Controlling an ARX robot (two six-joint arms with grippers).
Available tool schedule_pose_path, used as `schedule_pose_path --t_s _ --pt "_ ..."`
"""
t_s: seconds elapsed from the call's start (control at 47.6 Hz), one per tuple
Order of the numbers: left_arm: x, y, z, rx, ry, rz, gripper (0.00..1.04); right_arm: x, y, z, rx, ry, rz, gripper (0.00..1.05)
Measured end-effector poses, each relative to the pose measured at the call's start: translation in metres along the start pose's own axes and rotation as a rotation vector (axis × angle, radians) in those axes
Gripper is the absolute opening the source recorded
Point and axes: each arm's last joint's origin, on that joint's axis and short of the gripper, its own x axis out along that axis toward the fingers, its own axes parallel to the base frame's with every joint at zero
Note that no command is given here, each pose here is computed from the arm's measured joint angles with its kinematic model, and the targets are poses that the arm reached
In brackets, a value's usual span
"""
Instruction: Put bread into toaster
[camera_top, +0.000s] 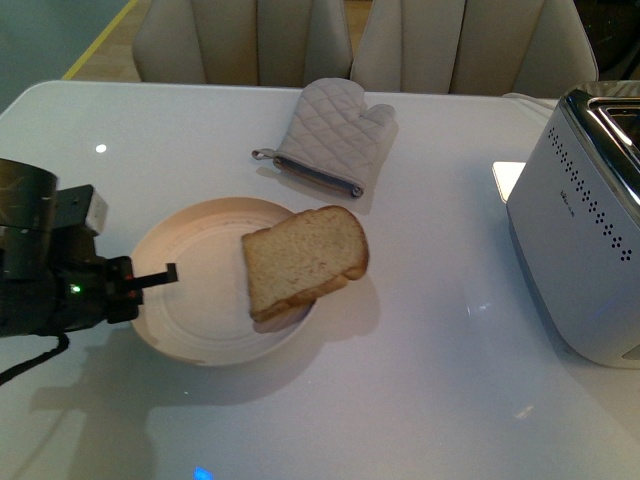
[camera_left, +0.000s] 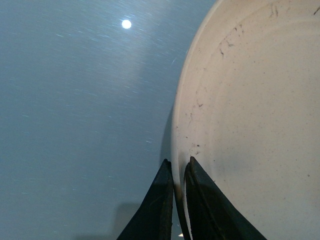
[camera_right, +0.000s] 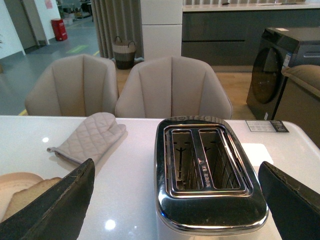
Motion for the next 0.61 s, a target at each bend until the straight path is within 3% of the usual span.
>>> schedule_pose_path --t_s 0.21,0.483,0.609 --pt "0.004 -0.048 -0.007 0.052 0.031 -0.050 0.05 0.000 0.000 0.000 0.000 0.000 0.000 0.96" --pt "0.007 -0.069 -0.008 0.081 0.038 -0.072 0.05 0.000 0.000 0.000 0.000 0.000 0.000 0.96" --pt "0.006 -0.073 -0.009 0.077 0.033 -0.076 0.27 0.000 0.000 0.000 0.000 0.000 0.000 0.96"
